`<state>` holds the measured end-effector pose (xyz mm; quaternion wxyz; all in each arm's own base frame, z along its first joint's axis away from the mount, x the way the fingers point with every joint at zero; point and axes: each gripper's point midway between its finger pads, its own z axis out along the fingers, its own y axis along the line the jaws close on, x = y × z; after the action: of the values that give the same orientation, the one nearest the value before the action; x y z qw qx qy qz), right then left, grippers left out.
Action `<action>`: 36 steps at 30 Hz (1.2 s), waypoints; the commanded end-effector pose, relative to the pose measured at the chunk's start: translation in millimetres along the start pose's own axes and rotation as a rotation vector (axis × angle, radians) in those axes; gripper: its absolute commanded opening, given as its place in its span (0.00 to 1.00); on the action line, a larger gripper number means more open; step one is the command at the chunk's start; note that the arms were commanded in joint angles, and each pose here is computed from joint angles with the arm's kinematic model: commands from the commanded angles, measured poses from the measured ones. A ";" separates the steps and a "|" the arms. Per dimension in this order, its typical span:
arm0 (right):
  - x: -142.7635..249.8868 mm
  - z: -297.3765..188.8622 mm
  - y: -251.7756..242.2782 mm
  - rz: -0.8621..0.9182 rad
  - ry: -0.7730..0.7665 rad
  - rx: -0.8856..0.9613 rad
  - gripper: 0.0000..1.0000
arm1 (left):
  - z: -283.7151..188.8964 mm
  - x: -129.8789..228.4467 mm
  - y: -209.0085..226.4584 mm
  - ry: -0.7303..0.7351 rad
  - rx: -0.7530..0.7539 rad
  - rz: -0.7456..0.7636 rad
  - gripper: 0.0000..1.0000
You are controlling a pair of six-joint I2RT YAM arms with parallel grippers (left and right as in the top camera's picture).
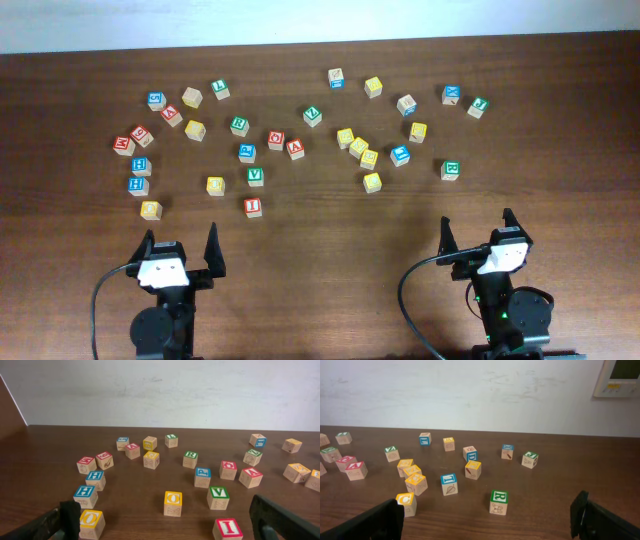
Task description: Spell out ICRA
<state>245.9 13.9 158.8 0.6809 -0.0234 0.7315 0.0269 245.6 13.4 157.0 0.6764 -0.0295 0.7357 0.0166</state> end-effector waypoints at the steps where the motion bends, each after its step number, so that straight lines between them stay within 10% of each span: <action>1: 2.4 0.0 -0.9 0.011 0.004 0.004 0.98 | 0.8 3.8 -0.2 0.009 0.004 0.012 0.99; 5: 2.4 0.0 -0.9 0.011 0.004 0.004 0.98 | -0.2 1.7 -18.0 0.001 0.108 0.011 0.99; 9: 2.4 0.0 -0.9 0.011 0.004 0.004 0.98 | -56.9 -18.7 -127.1 -0.101 0.834 0.056 0.99; 12: 2.4 0.0 -0.9 0.011 0.004 0.004 0.98 | -86.0 -40.3 -145.9 -0.231 1.010 0.134 0.99; 18: 2.4 0.0 -0.9 0.011 0.004 0.004 0.98 | -117.1 -146.2 -130.7 -0.581 0.910 0.067 0.99; 24: 2.4 0.0 -0.9 0.011 0.004 0.004 0.98 | -111.4 -238.7 -130.0 -0.368 0.846 0.098 0.99; 30: 2.4 0.0 -0.9 0.011 0.004 0.004 0.98 | -148.6 -309.3 -164.2 -0.364 1.193 0.223 0.99; 36: 2.5 0.0 -0.9 0.011 0.004 0.004 0.98 | -41.6 -280.6 -113.8 0.223 0.680 -0.097 0.99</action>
<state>245.9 13.9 158.8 0.6809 -0.0231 0.7315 0.0272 185.5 -132.2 465.2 0.6083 0.2706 0.6622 -0.3439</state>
